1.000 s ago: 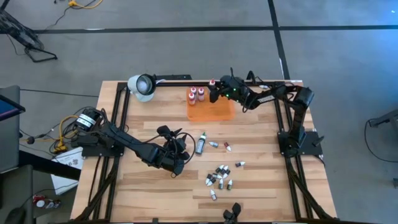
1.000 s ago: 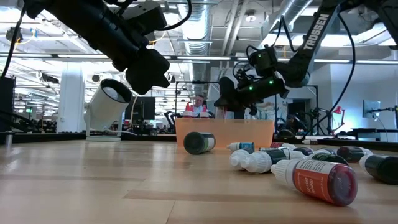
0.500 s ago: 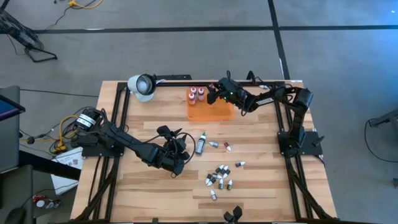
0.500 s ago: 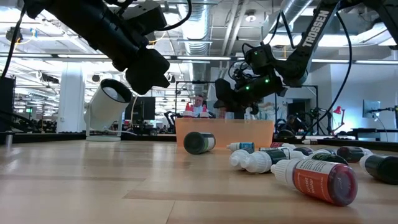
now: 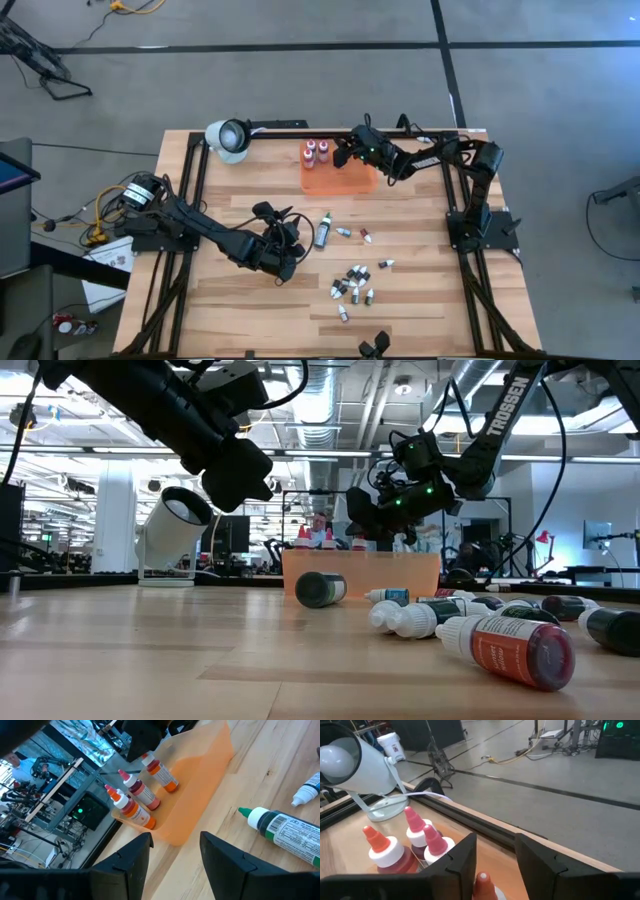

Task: Pick & Place food coloring
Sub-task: Put the large orange coloring bottle into the orange bin

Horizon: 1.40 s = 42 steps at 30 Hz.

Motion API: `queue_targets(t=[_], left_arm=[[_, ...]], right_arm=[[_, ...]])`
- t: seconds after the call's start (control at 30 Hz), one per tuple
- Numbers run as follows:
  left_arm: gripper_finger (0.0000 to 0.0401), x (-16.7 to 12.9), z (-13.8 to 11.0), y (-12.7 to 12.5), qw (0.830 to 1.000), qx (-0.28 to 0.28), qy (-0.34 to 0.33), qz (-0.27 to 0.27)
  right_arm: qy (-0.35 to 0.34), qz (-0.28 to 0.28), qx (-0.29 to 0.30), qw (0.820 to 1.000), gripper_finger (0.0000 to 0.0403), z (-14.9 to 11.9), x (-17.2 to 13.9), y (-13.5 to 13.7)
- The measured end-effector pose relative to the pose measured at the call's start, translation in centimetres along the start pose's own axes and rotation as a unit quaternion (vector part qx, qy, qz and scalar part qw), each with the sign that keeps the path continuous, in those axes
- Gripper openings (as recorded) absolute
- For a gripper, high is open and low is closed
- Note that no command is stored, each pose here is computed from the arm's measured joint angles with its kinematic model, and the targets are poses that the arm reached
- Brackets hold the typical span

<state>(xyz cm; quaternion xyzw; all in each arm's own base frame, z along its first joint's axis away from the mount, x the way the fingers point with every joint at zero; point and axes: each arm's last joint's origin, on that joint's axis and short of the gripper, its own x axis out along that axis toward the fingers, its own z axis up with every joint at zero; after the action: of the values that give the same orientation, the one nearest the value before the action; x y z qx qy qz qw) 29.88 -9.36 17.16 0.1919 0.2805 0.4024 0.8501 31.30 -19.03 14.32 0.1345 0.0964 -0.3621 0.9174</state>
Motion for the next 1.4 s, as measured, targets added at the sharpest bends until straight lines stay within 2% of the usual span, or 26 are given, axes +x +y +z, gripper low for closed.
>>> queue_targets(t=[0.77, 1.4], left_arm=[[0.0169, 0.0, 0.0, 0.0, 1.000, -0.002, -0.001, 0.000], [0.0169, 0.0, 0.0, 0.0, 1.000, -0.002, -0.001, 0.000]], right_arm=[[0.008, 0.008, -0.009, 1.000, 0.0123, -0.3, -0.1, 0.5], [-0.025, 0.023, -0.028, 0.999, 0.0124, 1.3, 0.5, 0.7]])
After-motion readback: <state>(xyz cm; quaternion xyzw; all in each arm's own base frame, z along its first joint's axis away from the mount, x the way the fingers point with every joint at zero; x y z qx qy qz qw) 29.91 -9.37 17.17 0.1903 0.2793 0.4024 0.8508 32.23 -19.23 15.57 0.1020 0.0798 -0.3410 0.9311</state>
